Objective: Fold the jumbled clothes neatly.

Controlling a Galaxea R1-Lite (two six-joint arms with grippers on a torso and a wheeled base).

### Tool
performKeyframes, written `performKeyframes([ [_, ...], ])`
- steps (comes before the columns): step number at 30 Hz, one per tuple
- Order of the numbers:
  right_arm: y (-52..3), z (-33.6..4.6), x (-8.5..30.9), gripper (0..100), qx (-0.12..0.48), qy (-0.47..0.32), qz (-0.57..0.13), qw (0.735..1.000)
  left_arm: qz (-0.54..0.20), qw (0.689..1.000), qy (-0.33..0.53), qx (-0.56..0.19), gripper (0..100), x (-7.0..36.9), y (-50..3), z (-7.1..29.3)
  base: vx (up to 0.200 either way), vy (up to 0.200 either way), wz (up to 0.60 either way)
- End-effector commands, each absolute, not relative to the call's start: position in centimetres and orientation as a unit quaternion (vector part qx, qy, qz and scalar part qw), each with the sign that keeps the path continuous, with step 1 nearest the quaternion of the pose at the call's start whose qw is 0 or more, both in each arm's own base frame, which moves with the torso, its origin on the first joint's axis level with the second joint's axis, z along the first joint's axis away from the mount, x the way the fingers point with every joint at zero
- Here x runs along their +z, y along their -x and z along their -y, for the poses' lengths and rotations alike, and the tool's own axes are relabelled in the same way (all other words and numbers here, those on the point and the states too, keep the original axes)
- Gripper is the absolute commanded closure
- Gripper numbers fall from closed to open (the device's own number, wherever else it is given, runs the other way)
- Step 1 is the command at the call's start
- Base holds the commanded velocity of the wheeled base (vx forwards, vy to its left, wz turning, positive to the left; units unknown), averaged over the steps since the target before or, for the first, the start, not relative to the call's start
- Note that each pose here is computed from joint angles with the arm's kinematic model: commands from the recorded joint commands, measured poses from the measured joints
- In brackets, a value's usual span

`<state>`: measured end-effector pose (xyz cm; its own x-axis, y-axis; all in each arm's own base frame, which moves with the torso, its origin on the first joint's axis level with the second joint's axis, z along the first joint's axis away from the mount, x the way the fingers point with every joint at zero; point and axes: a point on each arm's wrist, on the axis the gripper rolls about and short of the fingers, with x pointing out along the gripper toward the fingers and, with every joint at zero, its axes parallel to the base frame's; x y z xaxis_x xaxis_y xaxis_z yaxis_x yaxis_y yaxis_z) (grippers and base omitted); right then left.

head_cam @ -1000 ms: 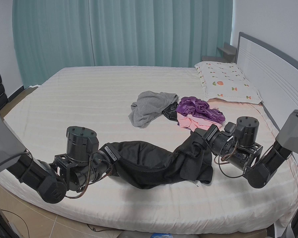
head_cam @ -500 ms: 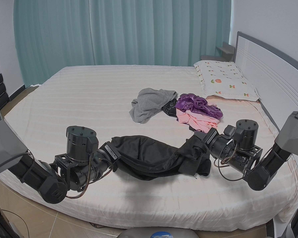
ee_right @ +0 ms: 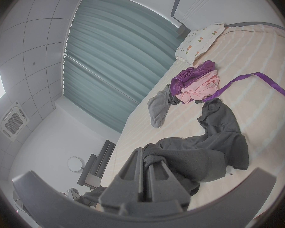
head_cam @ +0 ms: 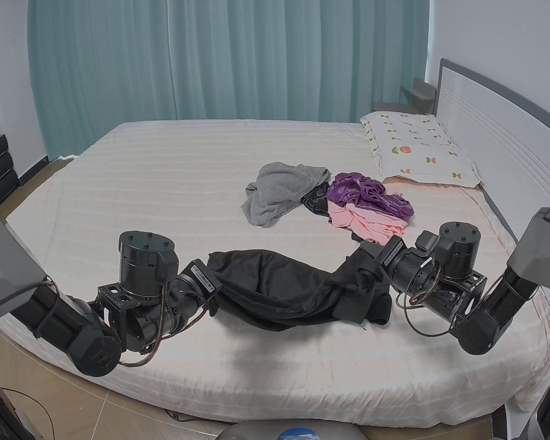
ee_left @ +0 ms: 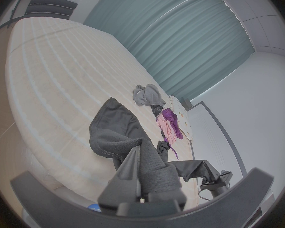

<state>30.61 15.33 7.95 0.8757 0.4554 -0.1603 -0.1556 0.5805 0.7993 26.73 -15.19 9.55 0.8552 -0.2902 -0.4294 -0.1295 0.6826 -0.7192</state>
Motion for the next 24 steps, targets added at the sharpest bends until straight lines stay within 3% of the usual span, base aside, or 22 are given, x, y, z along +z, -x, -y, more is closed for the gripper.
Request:
performKeyframes([
  [1,-30.47,-15.32,7.91,100,0.176,-0.422,-0.179,0.871,-0.255,0.879,0.401,-0.047,100,10.09,-26.92,14.94,0.0,0.2,0.0],
  [24,-30.5,-15.27,7.8,100,0.174,-0.422,-0.179,0.872,-0.259,0.871,0.413,-0.063,100,10.55,-27.47,14.08,0.0,0.2,0.0],
])
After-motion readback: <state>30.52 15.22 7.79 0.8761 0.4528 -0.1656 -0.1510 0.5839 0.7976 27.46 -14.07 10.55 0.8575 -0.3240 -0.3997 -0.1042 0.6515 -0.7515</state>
